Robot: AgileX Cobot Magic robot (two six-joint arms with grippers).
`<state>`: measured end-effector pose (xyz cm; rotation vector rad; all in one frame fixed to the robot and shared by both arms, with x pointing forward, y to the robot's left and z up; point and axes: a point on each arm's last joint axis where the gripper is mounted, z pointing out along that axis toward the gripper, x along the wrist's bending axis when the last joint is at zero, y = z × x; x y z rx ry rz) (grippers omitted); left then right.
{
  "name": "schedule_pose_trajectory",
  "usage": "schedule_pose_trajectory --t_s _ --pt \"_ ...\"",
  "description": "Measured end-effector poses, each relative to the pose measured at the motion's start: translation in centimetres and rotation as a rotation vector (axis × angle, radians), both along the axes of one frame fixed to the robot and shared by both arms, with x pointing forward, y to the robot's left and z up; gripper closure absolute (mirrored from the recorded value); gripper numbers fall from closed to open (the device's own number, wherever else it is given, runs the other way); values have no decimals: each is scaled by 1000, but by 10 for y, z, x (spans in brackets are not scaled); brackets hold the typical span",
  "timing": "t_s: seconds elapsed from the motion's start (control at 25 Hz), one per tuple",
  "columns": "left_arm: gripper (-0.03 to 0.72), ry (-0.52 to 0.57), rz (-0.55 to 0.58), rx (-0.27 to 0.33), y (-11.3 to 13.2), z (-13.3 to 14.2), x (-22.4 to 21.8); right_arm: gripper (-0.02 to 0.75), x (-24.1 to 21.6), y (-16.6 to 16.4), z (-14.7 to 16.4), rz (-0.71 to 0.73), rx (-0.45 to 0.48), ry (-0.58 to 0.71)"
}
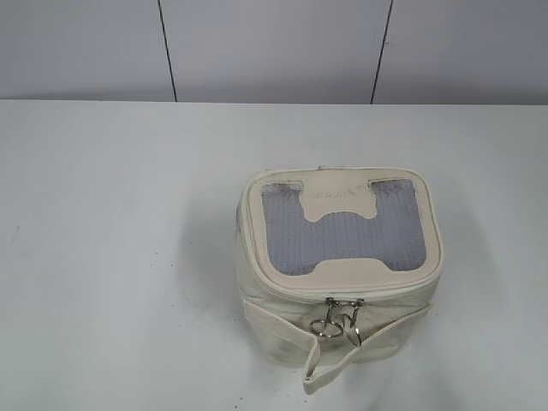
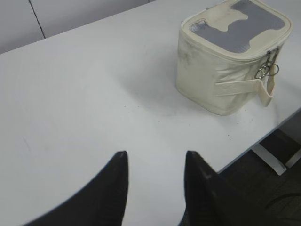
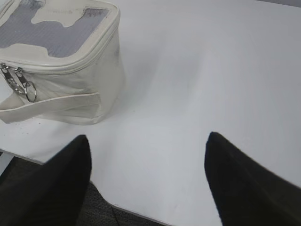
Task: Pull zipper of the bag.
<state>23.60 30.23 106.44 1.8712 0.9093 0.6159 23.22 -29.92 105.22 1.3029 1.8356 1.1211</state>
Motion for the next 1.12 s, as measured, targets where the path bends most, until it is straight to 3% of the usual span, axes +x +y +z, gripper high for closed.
schedule_pose_trajectory --t_s 0.64,0.92,1.12 --pt "380 1 20 0 0 0 0 150 0 0 0 -2 1 -4" --pt "380 1 344 0 -1 0 -1 150 0 1 0 -178 0 -4" --pt "380 -3 559 -1 -2 0 -1 150 0 1 0 -212 0 -4"
